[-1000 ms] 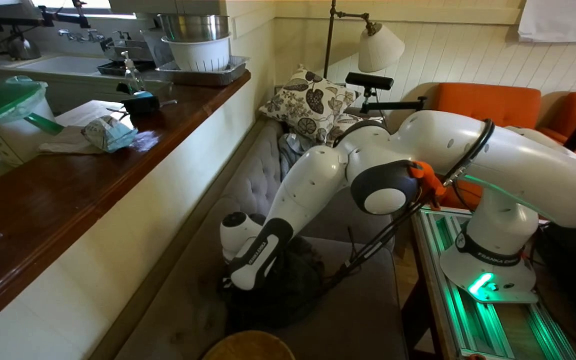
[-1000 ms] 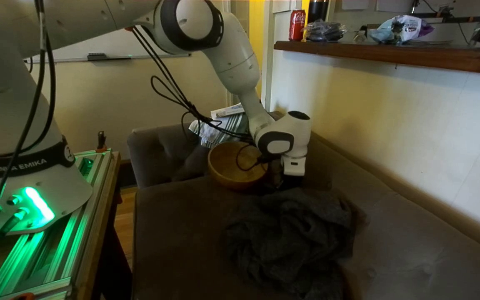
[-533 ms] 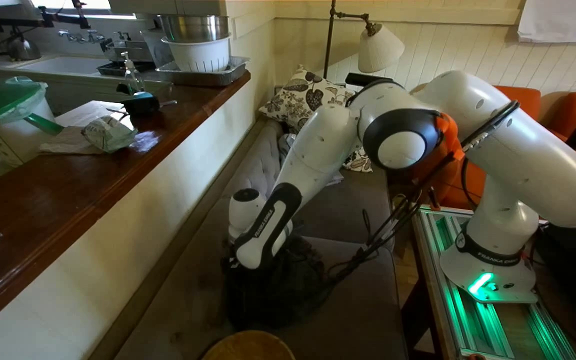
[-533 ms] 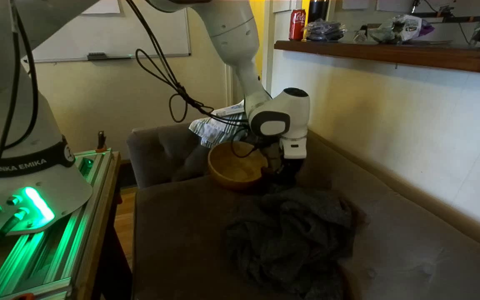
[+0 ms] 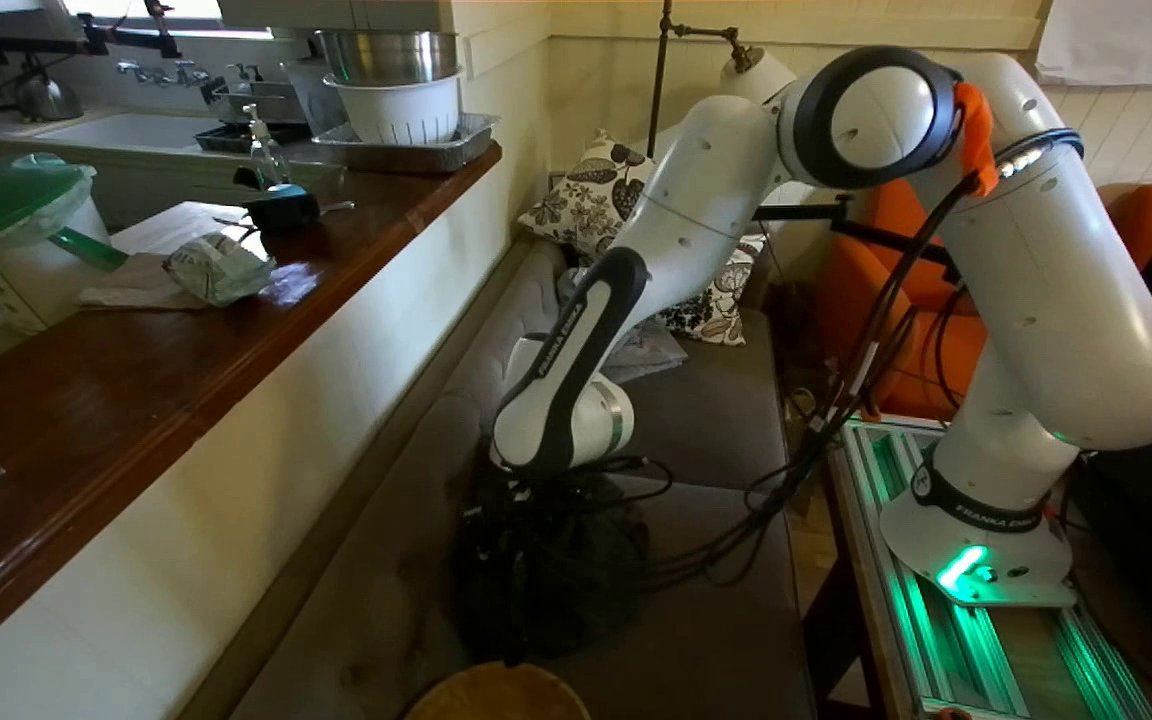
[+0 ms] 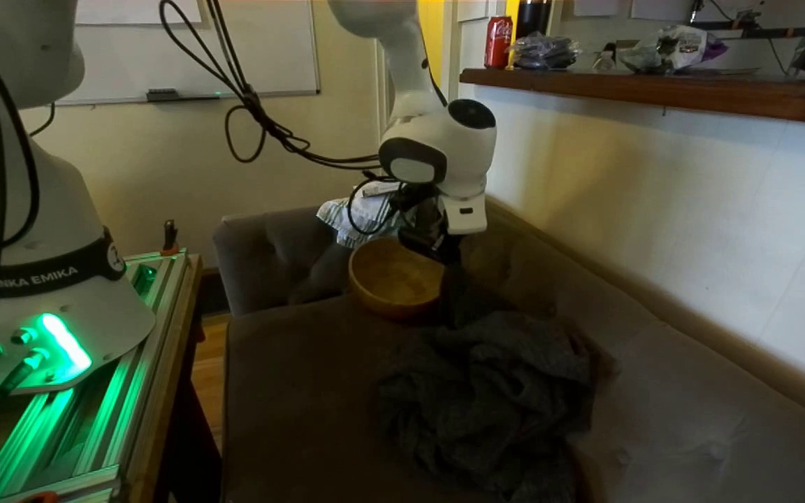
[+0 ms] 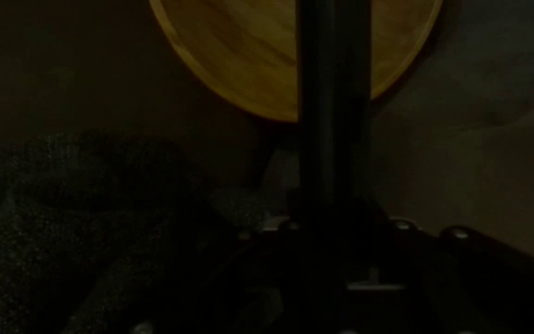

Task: Put a part of the jersey in the bowl

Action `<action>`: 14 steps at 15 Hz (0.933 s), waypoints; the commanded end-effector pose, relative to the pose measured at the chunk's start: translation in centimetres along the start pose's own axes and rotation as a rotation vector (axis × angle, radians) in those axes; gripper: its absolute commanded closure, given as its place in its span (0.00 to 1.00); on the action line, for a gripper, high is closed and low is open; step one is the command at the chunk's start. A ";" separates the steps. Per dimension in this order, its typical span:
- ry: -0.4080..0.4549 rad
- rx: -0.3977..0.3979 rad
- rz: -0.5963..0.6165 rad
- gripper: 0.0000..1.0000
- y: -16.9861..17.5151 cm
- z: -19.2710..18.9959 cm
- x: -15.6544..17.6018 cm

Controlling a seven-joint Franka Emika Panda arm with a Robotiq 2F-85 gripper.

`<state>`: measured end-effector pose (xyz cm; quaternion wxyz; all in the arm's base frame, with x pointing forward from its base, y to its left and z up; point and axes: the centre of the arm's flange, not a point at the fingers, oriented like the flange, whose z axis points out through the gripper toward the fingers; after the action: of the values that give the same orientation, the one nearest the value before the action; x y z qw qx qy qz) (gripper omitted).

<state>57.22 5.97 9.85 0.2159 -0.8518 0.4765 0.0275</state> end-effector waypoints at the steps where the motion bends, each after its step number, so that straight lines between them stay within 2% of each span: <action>1: -0.126 0.048 -0.062 0.92 2.2 -2.7 -2.9; 5: -0.284 -0.004 -0.130 0.92 1.9 1.2 -4.1; 12: -0.562 -0.130 -0.375 0.92 0.6 5.8 -9.3; 14: -0.607 -0.139 -0.422 0.92 -0.4 6.4 -10.9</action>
<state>51.46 15.01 6.61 0.2815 -0.8953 0.2482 0.2402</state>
